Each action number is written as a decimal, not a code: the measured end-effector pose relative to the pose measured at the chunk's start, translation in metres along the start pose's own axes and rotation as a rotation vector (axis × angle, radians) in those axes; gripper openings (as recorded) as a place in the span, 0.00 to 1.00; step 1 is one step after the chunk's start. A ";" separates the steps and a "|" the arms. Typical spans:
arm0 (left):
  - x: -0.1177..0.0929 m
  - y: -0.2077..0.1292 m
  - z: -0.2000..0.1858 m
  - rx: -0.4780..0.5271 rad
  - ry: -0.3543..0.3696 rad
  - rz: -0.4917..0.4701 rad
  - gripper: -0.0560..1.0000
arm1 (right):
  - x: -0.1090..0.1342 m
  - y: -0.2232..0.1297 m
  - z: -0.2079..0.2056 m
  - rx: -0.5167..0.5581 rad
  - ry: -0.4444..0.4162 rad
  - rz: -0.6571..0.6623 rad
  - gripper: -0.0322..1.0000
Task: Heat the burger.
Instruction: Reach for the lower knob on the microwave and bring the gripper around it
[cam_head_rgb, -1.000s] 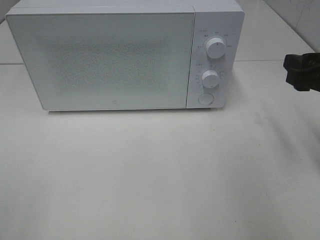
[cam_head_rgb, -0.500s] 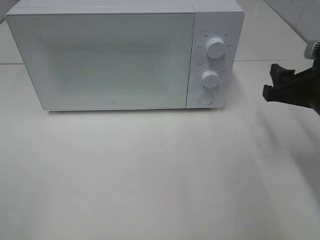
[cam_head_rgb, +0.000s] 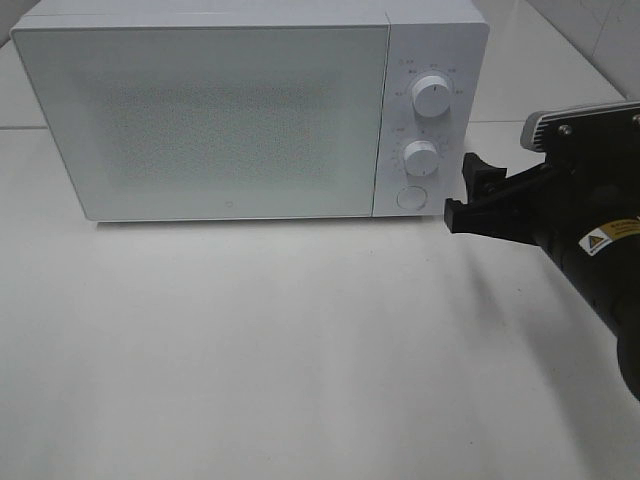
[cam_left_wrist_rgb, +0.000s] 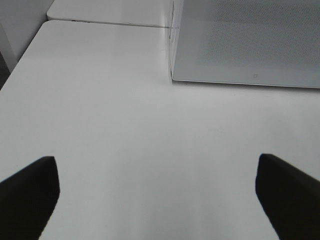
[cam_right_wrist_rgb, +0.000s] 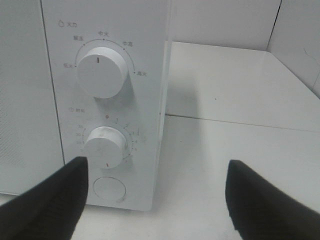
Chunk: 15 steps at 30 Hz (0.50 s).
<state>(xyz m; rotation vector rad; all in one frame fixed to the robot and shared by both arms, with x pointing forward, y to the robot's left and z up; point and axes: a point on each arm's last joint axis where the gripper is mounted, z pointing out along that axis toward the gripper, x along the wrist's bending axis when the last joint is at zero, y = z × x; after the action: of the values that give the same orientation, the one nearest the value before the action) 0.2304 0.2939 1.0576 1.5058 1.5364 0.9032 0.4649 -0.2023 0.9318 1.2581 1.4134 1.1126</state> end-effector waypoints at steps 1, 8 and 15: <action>0.000 0.000 0.000 0.000 0.000 0.000 0.99 | 0.003 0.001 0.000 -0.002 0.001 0.008 0.76; 0.000 0.000 0.000 0.000 0.000 0.000 0.99 | 0.024 -0.001 -0.001 0.013 0.000 0.045 0.76; 0.000 0.000 0.000 0.000 0.000 0.000 0.99 | 0.046 -0.005 0.006 0.028 0.002 0.059 0.76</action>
<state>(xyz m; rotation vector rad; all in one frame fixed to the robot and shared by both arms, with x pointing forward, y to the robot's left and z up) 0.2304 0.2939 1.0576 1.5058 1.5364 0.9032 0.4669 -0.1569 0.9235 1.3268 1.4054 1.1373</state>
